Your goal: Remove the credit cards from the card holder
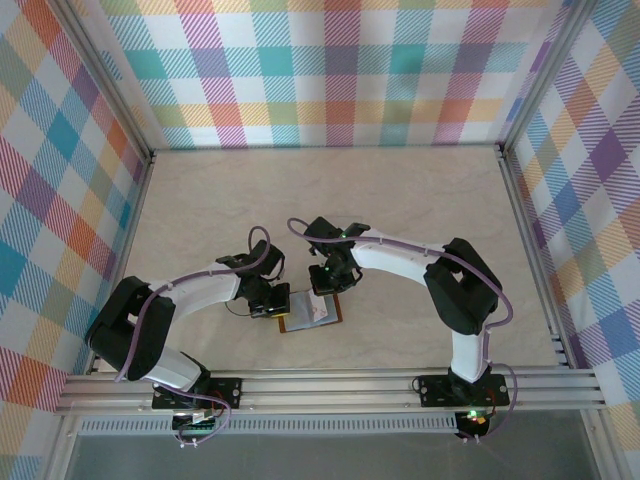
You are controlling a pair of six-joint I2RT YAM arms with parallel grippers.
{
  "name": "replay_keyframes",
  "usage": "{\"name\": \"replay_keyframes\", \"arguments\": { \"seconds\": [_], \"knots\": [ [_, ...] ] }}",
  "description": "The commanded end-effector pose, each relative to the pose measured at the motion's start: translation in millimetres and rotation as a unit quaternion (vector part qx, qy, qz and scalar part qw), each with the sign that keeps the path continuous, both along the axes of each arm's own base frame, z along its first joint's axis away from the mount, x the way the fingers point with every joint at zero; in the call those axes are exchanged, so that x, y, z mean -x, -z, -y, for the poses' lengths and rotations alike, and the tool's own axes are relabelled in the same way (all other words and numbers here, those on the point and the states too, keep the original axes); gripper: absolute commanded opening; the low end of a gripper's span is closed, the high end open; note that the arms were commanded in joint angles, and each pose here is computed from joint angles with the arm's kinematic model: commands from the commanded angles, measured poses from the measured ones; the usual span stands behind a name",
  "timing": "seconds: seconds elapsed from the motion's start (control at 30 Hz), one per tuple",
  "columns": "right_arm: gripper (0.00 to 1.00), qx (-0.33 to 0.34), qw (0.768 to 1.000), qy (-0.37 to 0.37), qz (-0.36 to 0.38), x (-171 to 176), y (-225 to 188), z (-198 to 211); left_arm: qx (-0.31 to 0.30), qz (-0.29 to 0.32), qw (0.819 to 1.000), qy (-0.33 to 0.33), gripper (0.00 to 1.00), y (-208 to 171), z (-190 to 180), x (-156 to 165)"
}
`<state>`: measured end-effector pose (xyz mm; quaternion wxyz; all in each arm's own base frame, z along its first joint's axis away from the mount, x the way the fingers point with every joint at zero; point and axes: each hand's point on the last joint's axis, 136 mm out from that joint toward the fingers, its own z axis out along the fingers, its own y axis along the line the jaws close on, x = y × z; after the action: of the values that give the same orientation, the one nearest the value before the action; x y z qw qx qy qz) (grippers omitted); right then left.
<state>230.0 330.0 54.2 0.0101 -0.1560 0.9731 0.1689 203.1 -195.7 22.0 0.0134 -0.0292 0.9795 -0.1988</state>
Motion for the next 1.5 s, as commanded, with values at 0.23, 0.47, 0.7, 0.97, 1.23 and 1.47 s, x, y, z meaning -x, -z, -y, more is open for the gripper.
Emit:
{"name": "replay_keyframes", "arguments": {
  "seconds": [0.23, 0.47, 0.7, 0.97, 1.23, 1.47],
  "knots": [
    [0.11, -0.073, 0.996, 0.012, -0.046, 17, -5, -21, -0.033, -0.022, 0.999, 0.012, 0.05, 15, -7, 10],
    [0.14, -0.072, 0.995, 0.019, -0.059, 26, -5, -14, -0.034, -0.025, 0.999, 0.015, 0.05, 16, -6, 11],
    [0.13, -0.060, 0.996, 0.025, -0.061, 32, -10, -5, -0.034, -0.024, 0.999, 0.015, 0.05, 16, -6, 10],
    [0.06, -0.059, 0.997, 0.025, -0.044, 26, -14, -5, -0.041, 0.016, 0.999, 0.010, 0.09, -7, -10, 1],
    [0.04, -0.031, 0.999, -0.004, 0.027, 6, -37, 12, -0.043, 0.057, 0.997, 0.004, 0.10, -25, -16, -5],
    [0.00, -0.017, 0.980, -0.131, 0.146, -15, -68, 20, -0.037, 0.115, 0.993, -0.011, 0.14, -46, -23, -13]
  ]
}}
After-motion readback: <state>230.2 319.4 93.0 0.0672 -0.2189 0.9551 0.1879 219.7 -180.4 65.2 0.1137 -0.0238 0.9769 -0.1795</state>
